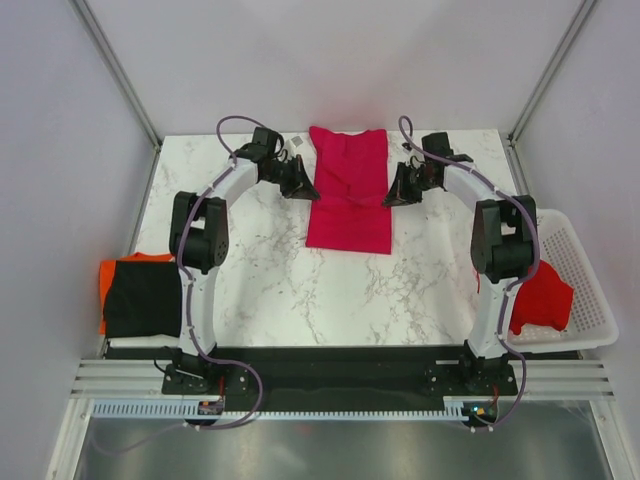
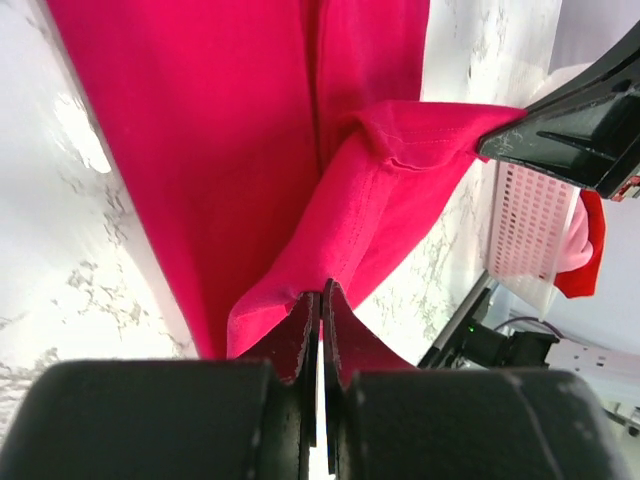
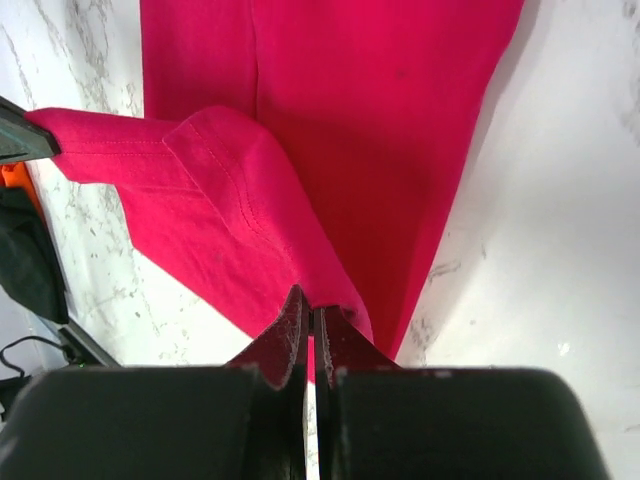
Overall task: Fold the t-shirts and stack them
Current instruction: Fold the tshirt
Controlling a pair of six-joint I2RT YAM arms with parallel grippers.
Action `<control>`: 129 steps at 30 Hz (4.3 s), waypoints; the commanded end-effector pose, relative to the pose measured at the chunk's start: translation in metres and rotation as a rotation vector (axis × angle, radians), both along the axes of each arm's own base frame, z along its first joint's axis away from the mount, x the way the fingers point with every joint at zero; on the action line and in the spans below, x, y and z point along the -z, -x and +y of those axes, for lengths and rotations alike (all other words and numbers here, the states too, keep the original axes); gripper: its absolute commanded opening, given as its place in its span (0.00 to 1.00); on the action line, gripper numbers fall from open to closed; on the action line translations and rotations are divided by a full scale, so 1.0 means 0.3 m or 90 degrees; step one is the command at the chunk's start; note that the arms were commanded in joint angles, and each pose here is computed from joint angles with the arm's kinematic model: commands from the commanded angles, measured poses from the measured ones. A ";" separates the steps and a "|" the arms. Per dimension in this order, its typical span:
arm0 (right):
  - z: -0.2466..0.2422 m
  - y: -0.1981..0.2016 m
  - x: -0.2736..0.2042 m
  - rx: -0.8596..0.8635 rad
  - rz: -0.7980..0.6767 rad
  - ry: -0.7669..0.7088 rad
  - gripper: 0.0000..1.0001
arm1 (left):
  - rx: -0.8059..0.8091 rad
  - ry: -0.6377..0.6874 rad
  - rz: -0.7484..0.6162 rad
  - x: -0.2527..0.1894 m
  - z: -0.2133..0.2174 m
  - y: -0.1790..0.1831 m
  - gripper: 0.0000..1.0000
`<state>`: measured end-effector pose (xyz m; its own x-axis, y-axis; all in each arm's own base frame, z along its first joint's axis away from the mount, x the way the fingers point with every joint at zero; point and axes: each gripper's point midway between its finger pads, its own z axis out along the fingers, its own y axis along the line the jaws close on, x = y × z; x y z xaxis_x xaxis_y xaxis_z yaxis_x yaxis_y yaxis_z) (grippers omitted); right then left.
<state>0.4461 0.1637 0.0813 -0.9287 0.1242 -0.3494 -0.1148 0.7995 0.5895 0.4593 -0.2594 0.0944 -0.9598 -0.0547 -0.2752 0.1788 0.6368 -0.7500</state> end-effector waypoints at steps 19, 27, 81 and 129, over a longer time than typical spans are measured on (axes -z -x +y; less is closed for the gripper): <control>-0.084 -0.161 -0.112 0.011 -0.109 0.054 0.56 | -0.055 -0.142 -0.067 -0.001 0.136 -0.045 0.53; -0.120 0.174 0.005 0.027 0.059 0.001 0.57 | -0.028 -0.056 0.067 0.005 0.157 0.222 0.61; 0.008 0.393 -0.205 0.010 0.065 -0.149 0.00 | 0.015 0.134 0.102 -0.249 0.067 0.457 0.02; 0.089 -0.719 -0.429 0.006 -0.468 -0.081 0.75 | -0.236 -0.292 -0.407 -0.286 0.297 -0.548 0.65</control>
<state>0.6624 0.1889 0.1278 -0.6094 0.2247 -0.7604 -0.4057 0.7356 0.5425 0.6176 -0.1974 0.1044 -0.6870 -0.0798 -0.7223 0.2530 0.9055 -0.3406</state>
